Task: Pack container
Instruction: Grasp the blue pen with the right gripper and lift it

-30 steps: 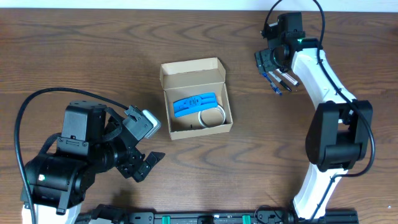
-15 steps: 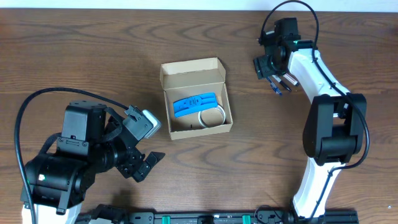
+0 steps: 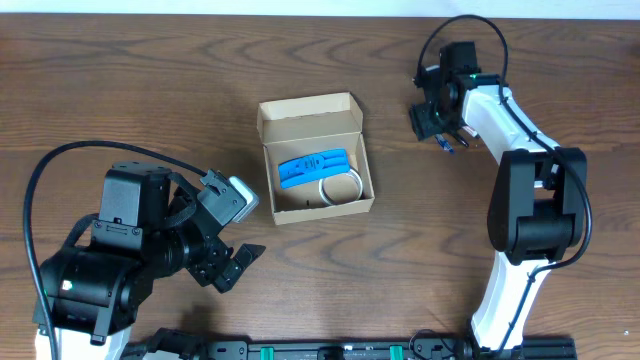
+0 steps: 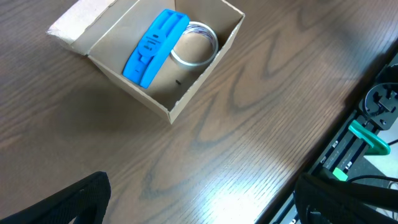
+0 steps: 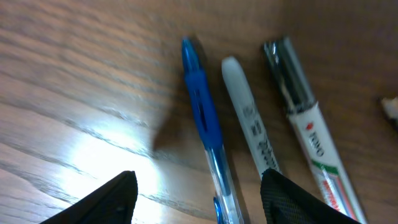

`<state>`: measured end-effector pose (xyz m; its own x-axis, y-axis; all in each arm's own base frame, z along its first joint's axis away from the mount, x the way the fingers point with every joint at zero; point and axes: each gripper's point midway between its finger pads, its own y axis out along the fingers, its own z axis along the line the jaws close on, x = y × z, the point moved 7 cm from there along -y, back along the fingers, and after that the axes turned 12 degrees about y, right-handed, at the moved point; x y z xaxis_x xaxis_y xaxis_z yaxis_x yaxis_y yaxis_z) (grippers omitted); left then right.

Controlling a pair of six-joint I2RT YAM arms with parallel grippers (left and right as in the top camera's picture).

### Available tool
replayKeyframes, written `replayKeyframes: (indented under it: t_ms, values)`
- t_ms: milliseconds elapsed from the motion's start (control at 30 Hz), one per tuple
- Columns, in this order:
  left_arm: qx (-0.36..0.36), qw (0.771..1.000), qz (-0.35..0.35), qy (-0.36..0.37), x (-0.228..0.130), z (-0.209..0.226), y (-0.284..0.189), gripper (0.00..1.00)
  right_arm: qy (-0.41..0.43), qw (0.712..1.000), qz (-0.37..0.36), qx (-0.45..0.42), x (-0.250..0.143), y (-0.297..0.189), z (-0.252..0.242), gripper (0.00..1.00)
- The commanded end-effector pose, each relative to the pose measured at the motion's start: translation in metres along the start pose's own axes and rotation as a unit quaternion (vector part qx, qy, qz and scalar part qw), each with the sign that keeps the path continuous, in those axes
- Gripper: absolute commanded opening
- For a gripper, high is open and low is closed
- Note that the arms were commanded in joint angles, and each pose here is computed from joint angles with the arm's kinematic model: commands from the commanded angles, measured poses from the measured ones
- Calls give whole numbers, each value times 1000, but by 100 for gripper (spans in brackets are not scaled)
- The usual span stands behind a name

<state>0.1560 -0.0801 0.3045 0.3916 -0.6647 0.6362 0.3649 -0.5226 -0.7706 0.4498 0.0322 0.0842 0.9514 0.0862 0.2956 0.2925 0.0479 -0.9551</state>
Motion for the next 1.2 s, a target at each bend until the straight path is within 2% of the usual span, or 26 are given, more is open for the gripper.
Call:
replayKeyframes:
  t_ms: [0,400,733,900,1167]
  values:
    - [3,1000,-14,12,6,0,-7,95,0,1000,10,2,-6,8,-4,63]
    - [3,1000,-14,12,6,0,-7,95,1,1000,12,20,-13,16,-1,56]
    - [3,1000,-14,12,6,0,-7,95,2,1000,15,20,-16,23,-1,54]
    - [3,1000,-14,12,6,0,-7,95,4,999,27,21,-20,32,-1,44]
    - [3,1000,-14,12,6,0,-7,95,15,999,29,20,-21,33,-1,17]
